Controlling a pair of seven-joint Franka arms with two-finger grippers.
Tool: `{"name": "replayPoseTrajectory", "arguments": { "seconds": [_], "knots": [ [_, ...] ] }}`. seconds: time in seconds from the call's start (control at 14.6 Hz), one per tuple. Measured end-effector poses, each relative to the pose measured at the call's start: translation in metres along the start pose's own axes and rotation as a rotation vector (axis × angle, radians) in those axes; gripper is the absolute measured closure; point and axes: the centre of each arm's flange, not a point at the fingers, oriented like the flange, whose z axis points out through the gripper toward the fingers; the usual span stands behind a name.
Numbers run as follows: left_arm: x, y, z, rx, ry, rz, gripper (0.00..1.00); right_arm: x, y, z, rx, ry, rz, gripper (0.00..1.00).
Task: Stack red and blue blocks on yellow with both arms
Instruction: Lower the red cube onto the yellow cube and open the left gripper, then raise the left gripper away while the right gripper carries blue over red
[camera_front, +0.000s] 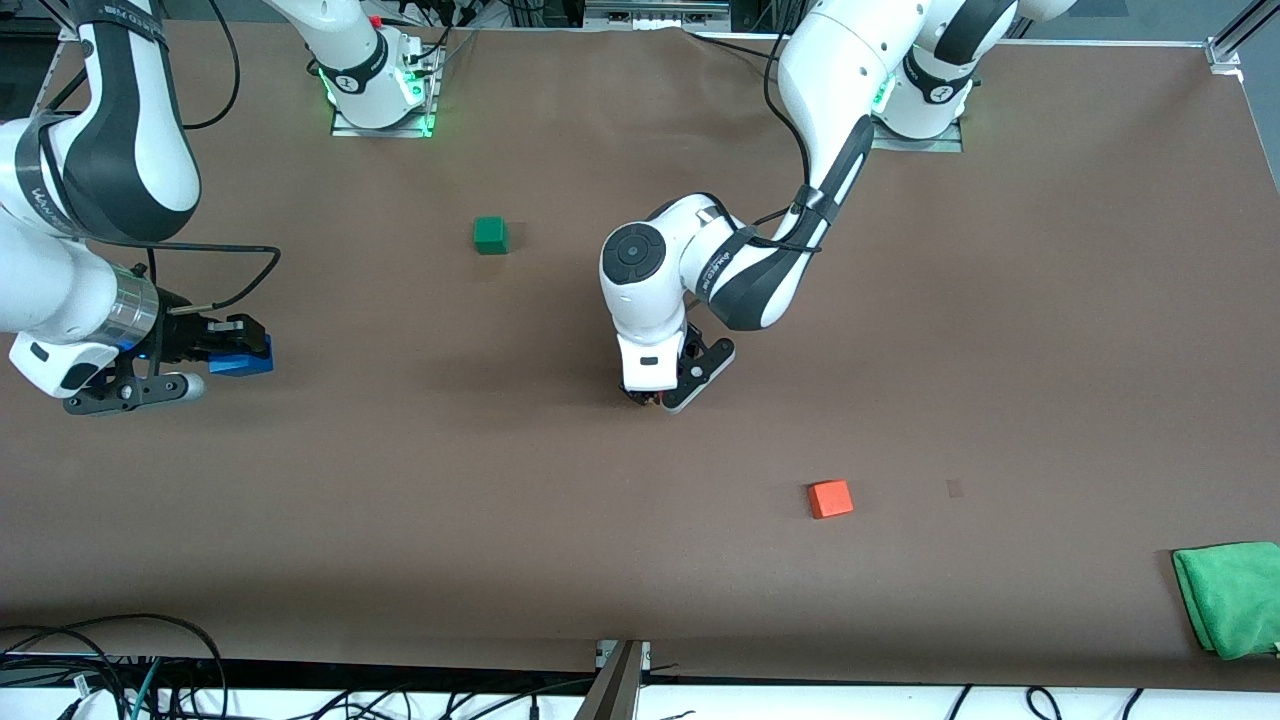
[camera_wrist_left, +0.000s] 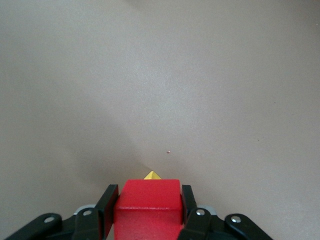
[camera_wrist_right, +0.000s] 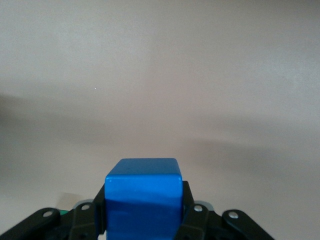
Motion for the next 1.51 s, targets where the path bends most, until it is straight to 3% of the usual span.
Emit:
{"name": "replayPoseTrajectory", "arguments": {
  "seconds": [0.27,0.62,0.69,1.1,1.37,1.51],
  "knots": [
    [0.0,0.0,-0.001,-0.002,0.0,0.0,0.44,0.0,0.0,0.0,0.0,0.0,0.0,0.44],
    [0.0,0.0,-0.001,-0.002,0.0,0.0,0.03,0.0,0.0,0.0,0.0,0.0,0.0,0.44],
    [0.0,0.0,-0.001,-0.002,0.0,0.0,0.0,0.0,0.0,0.0,0.0,0.0,0.0,0.44],
    [0.001,0.0,-0.01,0.022,0.002,-0.003,0.0,0.0,0.0,0.0,0.0,0.001,0.0,0.44],
    [0.009,0.002,-0.063,0.067,-0.002,-0.006,0.0,0.0,-0.001,-0.001,0.0,0.002,0.001,0.44],
    [0.016,-0.002,-0.09,0.079,-0.039,0.029,0.0,0.001,-0.003,-0.002,0.0,0.003,0.026,0.44]
  ]
}}
